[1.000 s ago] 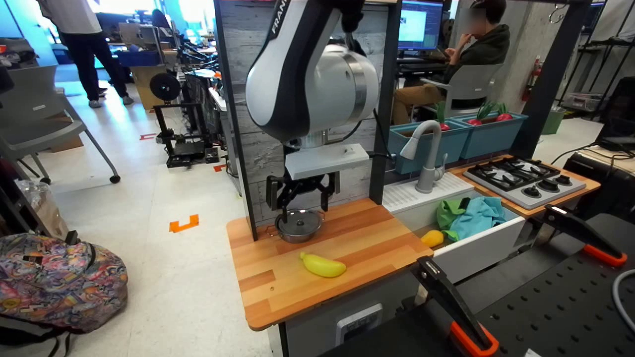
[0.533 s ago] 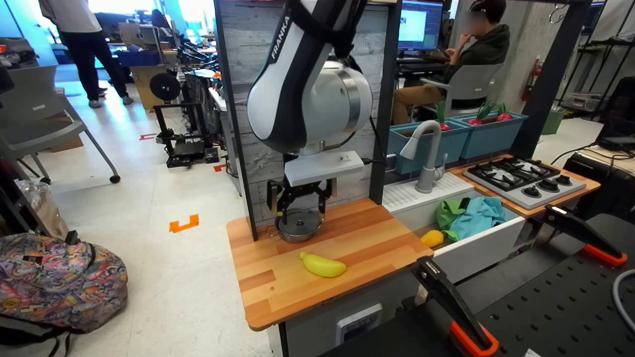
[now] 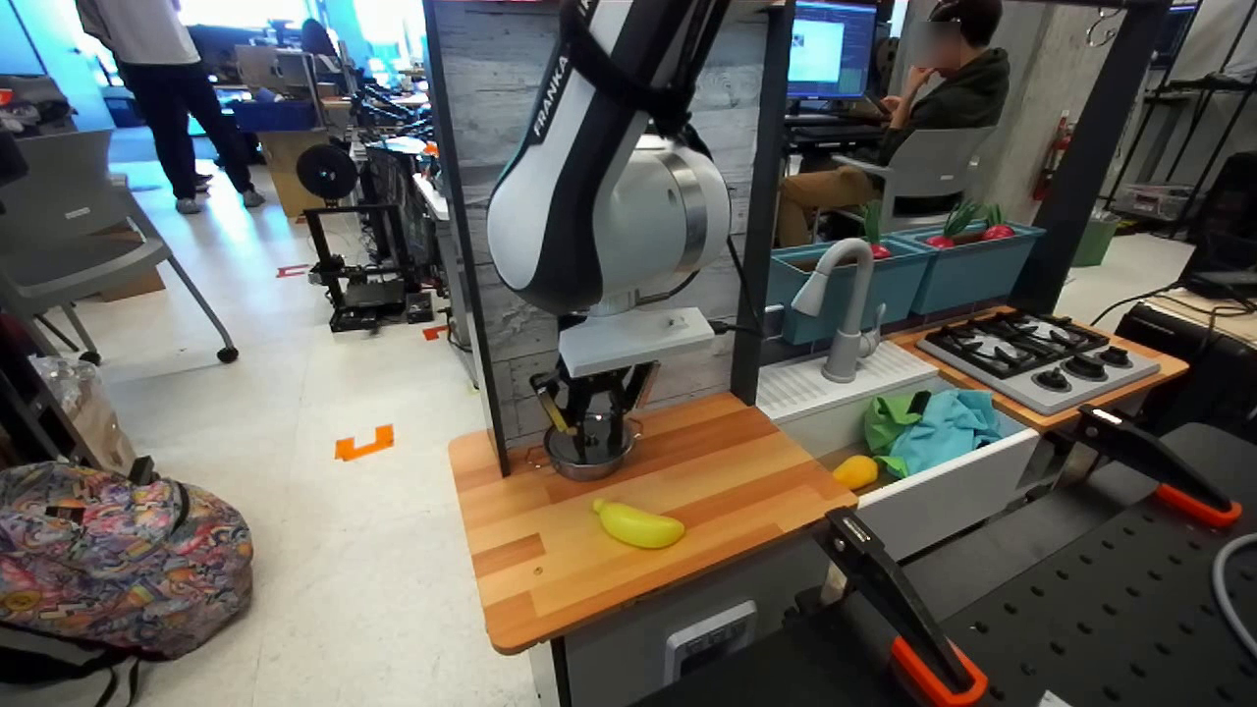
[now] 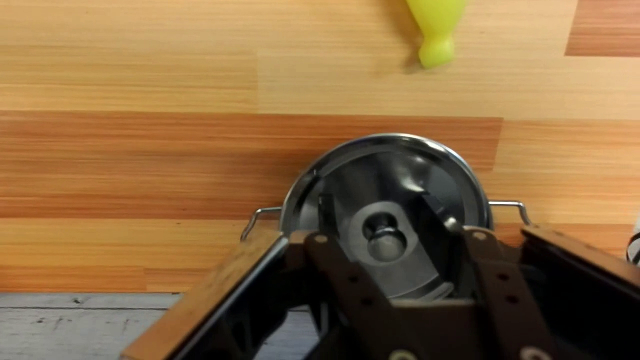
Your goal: Put the lid on the table
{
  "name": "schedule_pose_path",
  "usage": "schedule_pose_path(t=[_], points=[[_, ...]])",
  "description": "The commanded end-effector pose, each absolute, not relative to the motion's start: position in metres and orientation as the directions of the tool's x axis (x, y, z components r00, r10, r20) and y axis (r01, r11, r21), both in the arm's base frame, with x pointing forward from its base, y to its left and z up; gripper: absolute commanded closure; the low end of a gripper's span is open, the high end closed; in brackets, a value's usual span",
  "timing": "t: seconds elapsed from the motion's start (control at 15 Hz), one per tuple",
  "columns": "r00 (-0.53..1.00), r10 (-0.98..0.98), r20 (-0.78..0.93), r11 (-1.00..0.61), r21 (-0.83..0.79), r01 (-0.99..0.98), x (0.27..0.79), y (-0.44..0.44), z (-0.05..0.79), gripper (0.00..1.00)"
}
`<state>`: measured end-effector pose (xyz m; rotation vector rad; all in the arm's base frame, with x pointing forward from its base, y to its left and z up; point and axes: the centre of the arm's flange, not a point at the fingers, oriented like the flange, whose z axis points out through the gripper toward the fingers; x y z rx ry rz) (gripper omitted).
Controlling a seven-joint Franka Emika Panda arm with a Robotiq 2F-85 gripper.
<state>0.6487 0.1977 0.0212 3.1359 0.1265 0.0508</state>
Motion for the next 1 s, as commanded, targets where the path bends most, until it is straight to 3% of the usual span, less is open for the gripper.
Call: schedule_pose_path(t=[0.0, 0.13, 0.2, 0.27, 0.93], points=[[0.994, 0.091, 0.054, -0.996, 0.027, 0.09, 0.657, 0.203, 0.019, 0.85], [0.995, 0.087, 0.059, -0.996, 0.025, 0.085, 0.656, 0.202, 0.021, 0.98], [0.995, 0.084, 0.062, -0.996, 0.024, 0.082, 0.654, 0.201, 0.022, 1.0], [0.994, 0.084, 0.068, -0.996, 0.024, 0.082, 0.652, 0.201, 0.025, 0.95], [0.988, 0.069, 0.138, -0.997, -0.018, 0.072, 0.603, 0.169, 0.077, 0.95]])
